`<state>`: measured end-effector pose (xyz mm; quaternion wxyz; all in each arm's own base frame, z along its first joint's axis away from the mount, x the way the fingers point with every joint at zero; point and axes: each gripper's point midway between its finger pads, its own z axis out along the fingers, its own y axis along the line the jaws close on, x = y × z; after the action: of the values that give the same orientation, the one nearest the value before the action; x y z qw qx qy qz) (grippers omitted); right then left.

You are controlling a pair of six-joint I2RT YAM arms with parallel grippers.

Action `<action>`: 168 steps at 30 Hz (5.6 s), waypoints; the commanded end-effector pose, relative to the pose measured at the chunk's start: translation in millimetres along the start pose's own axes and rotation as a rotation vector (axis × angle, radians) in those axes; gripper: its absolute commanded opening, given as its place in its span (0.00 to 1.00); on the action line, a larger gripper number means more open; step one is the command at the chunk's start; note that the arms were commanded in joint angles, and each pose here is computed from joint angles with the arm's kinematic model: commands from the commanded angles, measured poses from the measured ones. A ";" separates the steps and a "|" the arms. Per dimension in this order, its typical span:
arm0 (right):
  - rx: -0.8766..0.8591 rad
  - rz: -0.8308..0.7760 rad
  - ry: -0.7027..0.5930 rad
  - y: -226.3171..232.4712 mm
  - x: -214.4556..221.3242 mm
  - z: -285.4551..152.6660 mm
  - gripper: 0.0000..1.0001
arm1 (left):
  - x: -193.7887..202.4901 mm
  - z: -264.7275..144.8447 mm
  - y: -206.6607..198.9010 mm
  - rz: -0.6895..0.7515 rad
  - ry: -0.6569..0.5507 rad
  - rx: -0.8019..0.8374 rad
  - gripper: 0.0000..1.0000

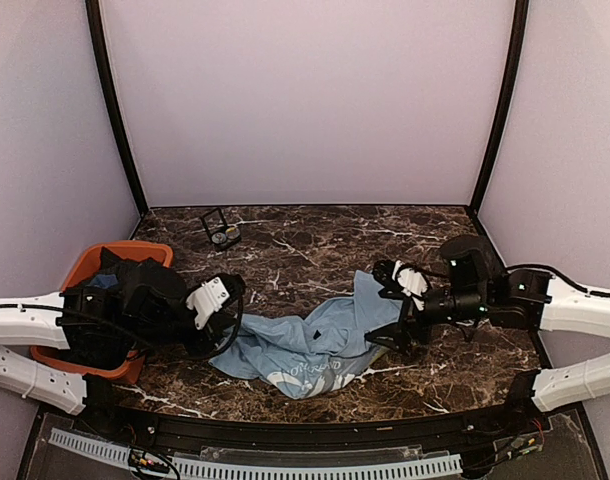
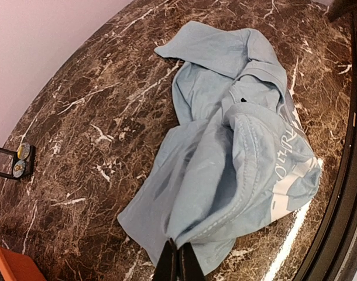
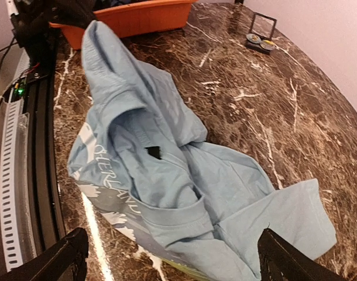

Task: Pin the brooch onto the clothing
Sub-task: Pick up the crumped clothing from the center of the board, then flatten out the crumpled clothing at the center of the board.

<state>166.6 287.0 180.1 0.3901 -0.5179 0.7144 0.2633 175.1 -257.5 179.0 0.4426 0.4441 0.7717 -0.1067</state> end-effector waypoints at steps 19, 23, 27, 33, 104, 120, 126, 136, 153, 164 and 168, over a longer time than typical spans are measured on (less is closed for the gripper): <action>-0.147 0.005 0.467 -50.6 65.3 66.4 0.83 | 31.6 -8.1 -30.3 -0.004 0.112 0.095 0.01; -0.215 0.020 0.515 -45.5 77.7 80.0 0.79 | 31.8 -9.7 -29.0 -0.011 0.106 0.090 0.01; -0.259 0.026 0.527 -44.2 84.2 91.9 0.73 | 33.3 -8.1 -30.8 -0.006 0.115 0.096 0.01; -0.341 0.096 0.477 -45.8 80.1 101.9 0.16 | 35.3 -6.3 -32.2 -0.002 0.123 0.096 0.01; -0.621 -0.007 0.358 17.4 31.4 103.7 0.46 | -25.2 -34.3 -7.2 0.042 -0.113 -0.003 0.01; -0.589 -0.004 0.376 9.4 34.4 111.1 0.00 | -23.6 -28.4 -10.0 0.035 -0.113 0.000 0.01; -0.395 -0.085 0.255 -17.6 -0.8 84.0 0.00 | -30.0 -31.2 0.8 -0.004 -0.150 -0.057 0.01; 0.150 -0.288 -0.114 -68.9 -91.5 -20.5 0.00 | -93.8 -81.9 62.2 -0.067 -0.368 -0.340 0.01; 0.558 -0.417 -0.731 -34.8 -230.3 -270.1 0.00 | -260.5 -185.5 75.8 0.030 -0.727 -0.284 0.01; 0.533 -0.483 -0.934 -0.4 -263.6 -341.5 0.00 | -300.1 -237.1 54.3 0.114 -0.884 -0.107 0.01; 0.703 -0.419 -0.869 -36.4 -261.8 -333.5 0.00 | -303.6 -236.3 76.1 0.085 -0.880 -0.254 0.01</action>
<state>121.8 165.0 574.7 0.8167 -0.3874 0.3943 0.1657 149.4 -272.9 554.4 0.7545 0.3673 0.5021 -0.2089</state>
